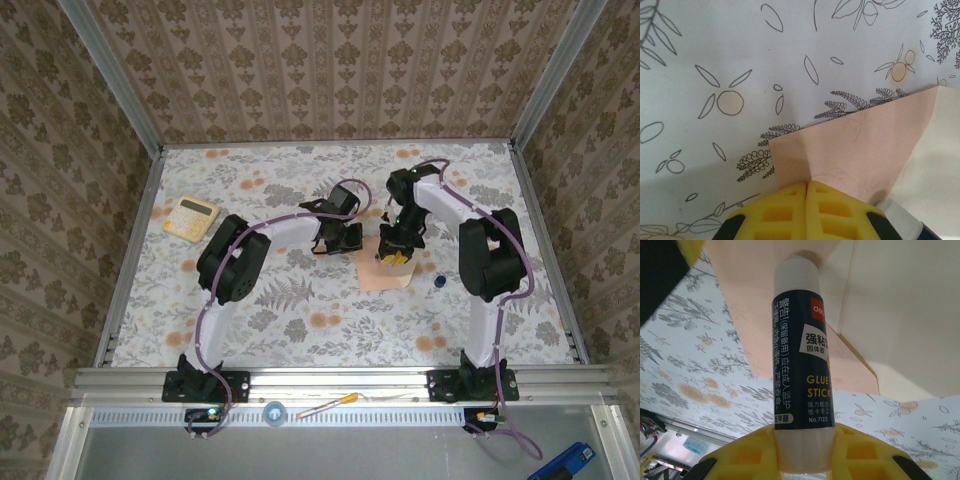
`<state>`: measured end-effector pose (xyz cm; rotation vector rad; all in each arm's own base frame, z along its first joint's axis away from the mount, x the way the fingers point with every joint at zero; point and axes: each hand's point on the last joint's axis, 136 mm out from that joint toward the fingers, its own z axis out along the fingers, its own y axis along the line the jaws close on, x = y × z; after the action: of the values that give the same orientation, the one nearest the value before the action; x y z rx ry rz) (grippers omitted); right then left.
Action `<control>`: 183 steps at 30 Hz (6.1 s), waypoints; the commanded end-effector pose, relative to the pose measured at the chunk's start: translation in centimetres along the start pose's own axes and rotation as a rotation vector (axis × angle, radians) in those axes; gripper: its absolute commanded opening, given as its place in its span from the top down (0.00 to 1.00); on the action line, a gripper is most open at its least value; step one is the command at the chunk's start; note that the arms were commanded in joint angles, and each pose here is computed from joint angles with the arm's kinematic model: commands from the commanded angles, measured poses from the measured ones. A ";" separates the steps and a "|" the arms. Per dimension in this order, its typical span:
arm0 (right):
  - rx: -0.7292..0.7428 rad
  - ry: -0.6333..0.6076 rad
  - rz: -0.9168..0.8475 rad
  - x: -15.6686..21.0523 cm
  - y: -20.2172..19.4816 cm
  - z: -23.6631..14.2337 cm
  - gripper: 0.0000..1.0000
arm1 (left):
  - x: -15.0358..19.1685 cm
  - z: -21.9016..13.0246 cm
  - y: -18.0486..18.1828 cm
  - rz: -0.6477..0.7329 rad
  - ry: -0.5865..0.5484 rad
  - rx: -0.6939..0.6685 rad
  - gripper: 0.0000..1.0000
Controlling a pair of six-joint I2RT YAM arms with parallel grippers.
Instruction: Place the letter into the envelope and seal it
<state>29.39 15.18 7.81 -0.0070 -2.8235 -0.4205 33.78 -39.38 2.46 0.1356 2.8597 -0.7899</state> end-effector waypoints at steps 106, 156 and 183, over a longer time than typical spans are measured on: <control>0.195 0.197 -0.125 5.5 0.2 -1.0 1.00 | 0.0 -0.4 0.2 0.023 0.009 -0.016 1.00; 0.157 0.140 -0.035 -2.9 0.0 -1.0 1.00 | 0.1 -1.3 0.3 0.087 -0.003 -0.031 1.00; -0.046 -0.205 0.000 -2.4 1.9 -5.1 1.00 | -2.0 -7.4 -2.4 0.191 -0.103 -0.028 0.65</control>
<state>33.02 15.12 10.97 -0.0397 -2.9694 -0.4326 34.17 -37.91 6.94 0.3096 2.7712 -0.6974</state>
